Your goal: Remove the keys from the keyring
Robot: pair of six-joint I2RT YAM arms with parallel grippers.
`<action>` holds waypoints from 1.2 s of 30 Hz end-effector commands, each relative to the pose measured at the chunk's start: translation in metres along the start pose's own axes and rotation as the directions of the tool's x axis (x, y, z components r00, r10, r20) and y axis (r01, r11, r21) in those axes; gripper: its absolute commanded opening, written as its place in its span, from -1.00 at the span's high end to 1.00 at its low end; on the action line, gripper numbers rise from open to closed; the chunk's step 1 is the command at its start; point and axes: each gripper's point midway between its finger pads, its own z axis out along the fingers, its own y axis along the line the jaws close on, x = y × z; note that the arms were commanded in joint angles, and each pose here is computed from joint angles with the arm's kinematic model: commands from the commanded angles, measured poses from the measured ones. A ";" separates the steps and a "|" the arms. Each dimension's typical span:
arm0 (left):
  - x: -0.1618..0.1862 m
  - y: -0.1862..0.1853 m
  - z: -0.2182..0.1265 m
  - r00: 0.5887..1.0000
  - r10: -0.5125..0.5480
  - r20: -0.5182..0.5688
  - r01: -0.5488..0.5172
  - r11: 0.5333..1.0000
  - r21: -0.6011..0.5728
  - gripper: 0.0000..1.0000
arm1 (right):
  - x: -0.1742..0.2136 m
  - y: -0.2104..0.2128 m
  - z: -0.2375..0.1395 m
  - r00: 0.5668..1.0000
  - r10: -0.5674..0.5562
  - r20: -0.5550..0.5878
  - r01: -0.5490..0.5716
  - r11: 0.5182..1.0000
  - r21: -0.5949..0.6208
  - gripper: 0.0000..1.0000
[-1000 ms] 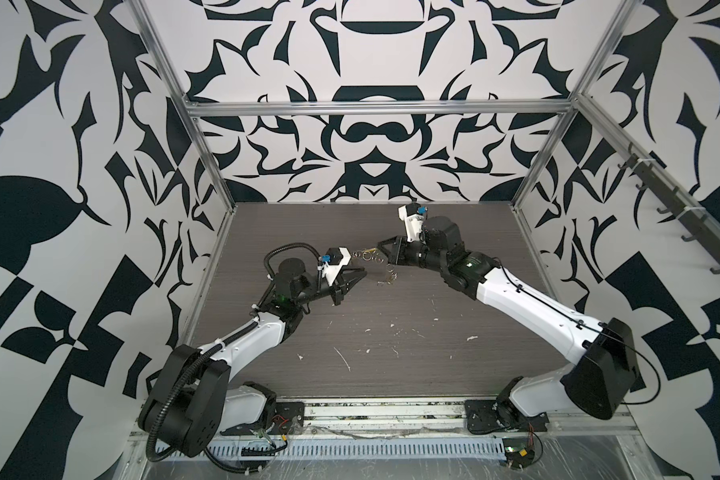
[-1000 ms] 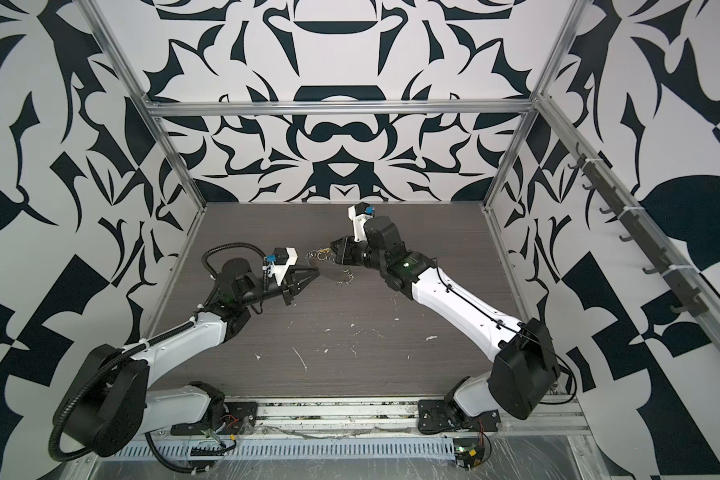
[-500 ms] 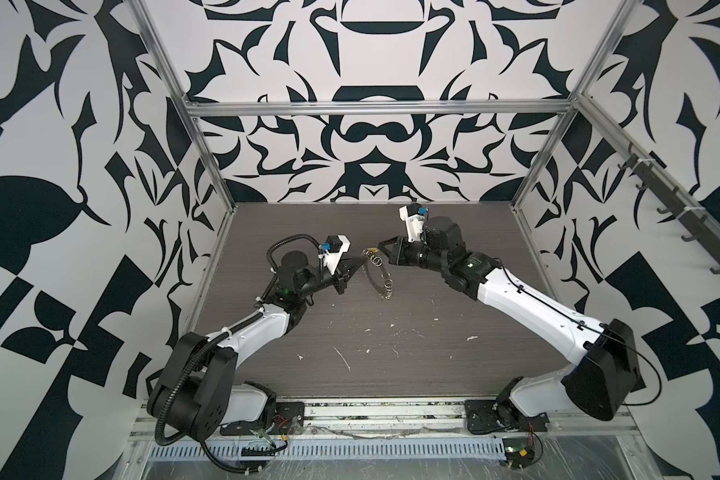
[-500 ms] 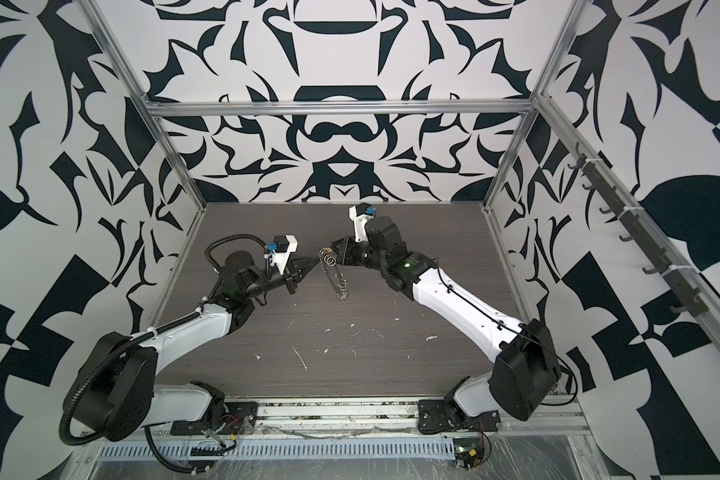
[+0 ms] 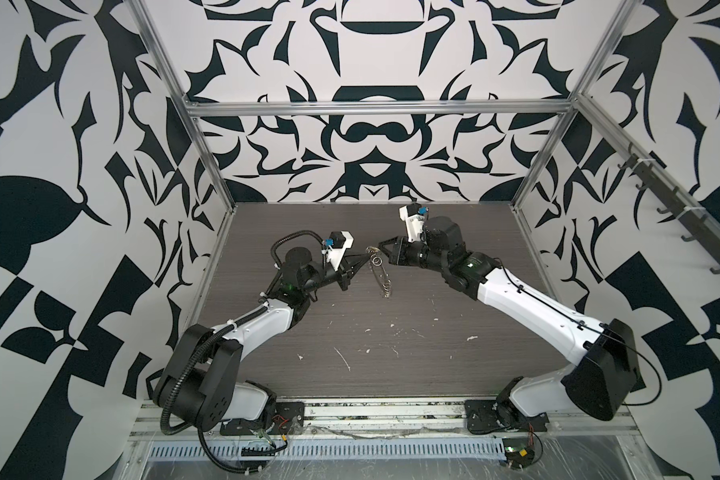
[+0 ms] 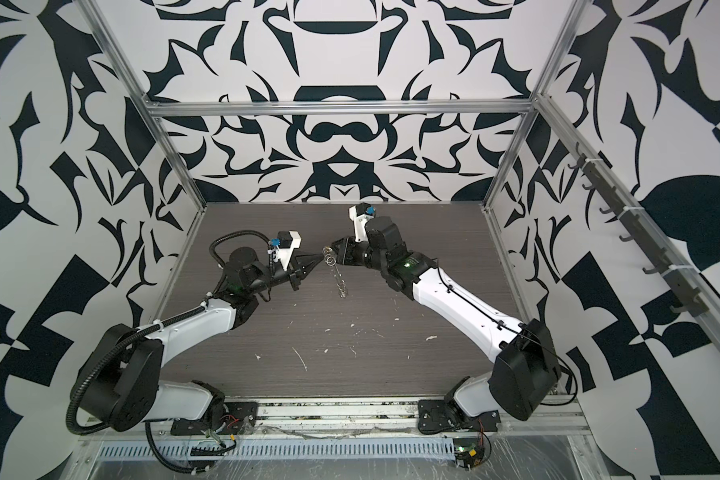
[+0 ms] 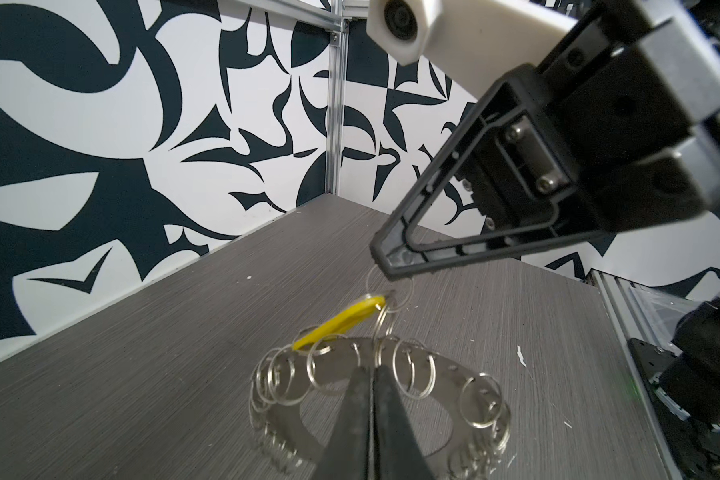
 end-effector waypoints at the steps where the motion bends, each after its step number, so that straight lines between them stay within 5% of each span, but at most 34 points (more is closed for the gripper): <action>1: -0.019 -0.004 0.005 0.999 0.019 0.047 -0.020 0.999 0.027 0.81 | -0.026 0.032 -0.015 0.995 -0.039 0.088 0.047 0.994 -0.095 1.00; 20: -0.018 -0.011 0.023 0.999 0.003 0.046 -0.006 0.998 0.067 0.72 | -0.029 0.037 -0.014 0.996 -0.043 0.078 0.052 0.992 -0.113 1.00; 25: -0.022 -0.007 0.022 0.998 0.023 0.059 -0.025 0.999 0.038 1.00 | -0.029 0.037 -0.017 0.995 -0.051 0.081 0.059 0.993 -0.104 1.00; 36: -0.019 -0.015 0.009 0.988 0.148 0.042 -0.149 0.989 0.020 1.00 | -0.029 -0.001 -0.035 0.993 -0.011 0.114 0.007 0.999 0.034 1.00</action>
